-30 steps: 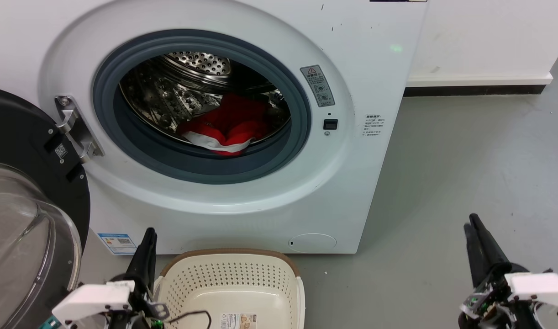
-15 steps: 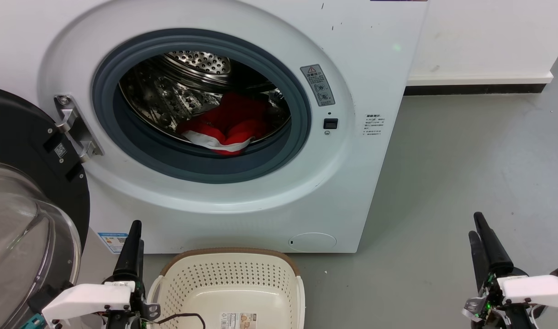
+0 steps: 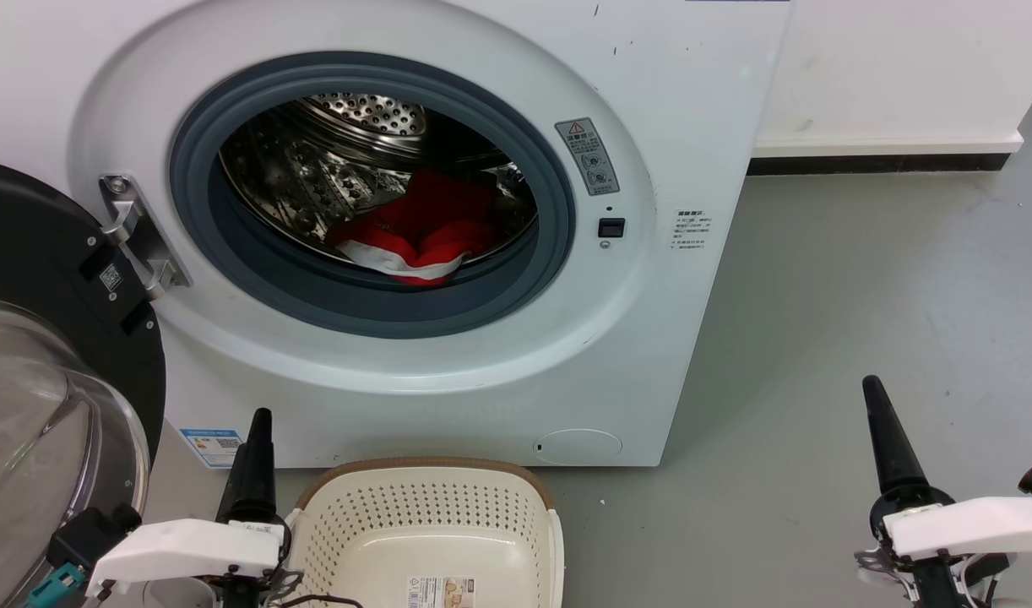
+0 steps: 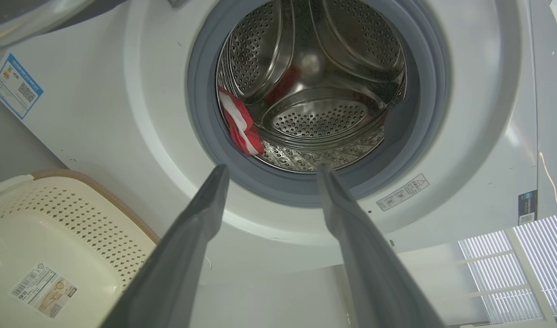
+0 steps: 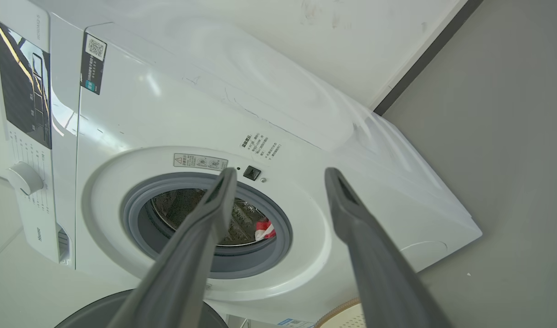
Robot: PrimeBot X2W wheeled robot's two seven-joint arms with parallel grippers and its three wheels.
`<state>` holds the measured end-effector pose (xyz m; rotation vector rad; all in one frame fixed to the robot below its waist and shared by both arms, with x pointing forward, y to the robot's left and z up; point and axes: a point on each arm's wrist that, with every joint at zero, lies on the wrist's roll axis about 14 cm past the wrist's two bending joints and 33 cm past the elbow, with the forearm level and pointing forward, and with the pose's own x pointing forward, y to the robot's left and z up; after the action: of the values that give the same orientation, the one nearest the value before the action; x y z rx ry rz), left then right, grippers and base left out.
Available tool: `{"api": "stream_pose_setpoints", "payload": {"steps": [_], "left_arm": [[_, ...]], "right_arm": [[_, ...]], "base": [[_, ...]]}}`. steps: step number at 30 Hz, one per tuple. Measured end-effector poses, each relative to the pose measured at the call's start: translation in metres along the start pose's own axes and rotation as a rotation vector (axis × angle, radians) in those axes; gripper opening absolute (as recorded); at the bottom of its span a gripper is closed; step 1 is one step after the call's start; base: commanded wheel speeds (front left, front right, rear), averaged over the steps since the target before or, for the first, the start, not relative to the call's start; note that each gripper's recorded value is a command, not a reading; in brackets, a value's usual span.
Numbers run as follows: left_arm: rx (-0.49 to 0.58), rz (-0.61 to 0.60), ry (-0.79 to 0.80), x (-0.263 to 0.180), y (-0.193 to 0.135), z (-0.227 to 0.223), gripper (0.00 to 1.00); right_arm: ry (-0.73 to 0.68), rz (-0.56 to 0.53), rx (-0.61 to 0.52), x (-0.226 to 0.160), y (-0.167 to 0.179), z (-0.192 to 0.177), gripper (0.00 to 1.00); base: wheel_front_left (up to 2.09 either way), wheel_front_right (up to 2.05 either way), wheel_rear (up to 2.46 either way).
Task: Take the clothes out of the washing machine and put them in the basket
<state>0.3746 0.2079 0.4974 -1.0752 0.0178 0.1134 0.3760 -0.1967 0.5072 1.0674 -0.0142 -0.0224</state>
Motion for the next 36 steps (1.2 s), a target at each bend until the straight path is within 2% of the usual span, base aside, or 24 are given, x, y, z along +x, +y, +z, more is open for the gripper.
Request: {"api": "stream_pose_setpoints", "payload": {"steps": [17,27,36], "left_arm": [[0.286,-0.041,-0.052,-0.005,-0.015,0.005,1.0],[0.424,-0.067,-0.081,-0.008,-0.022,0.007,1.0],[0.536,-0.074,-0.095,-0.012,-0.023,0.006,1.0]], "right_arm": [[0.001,0.075,-0.362,-0.005,0.02,-0.007,1.0],[-0.01,0.108,-0.533,-0.008,0.027,-0.009,1.0],[-0.026,0.133,-0.642,-0.011,0.033,-0.009,1.0]], "base": [[0.0,0.0,0.0],[0.0,0.0,0.0],[0.0,0.0,0.0]]}}
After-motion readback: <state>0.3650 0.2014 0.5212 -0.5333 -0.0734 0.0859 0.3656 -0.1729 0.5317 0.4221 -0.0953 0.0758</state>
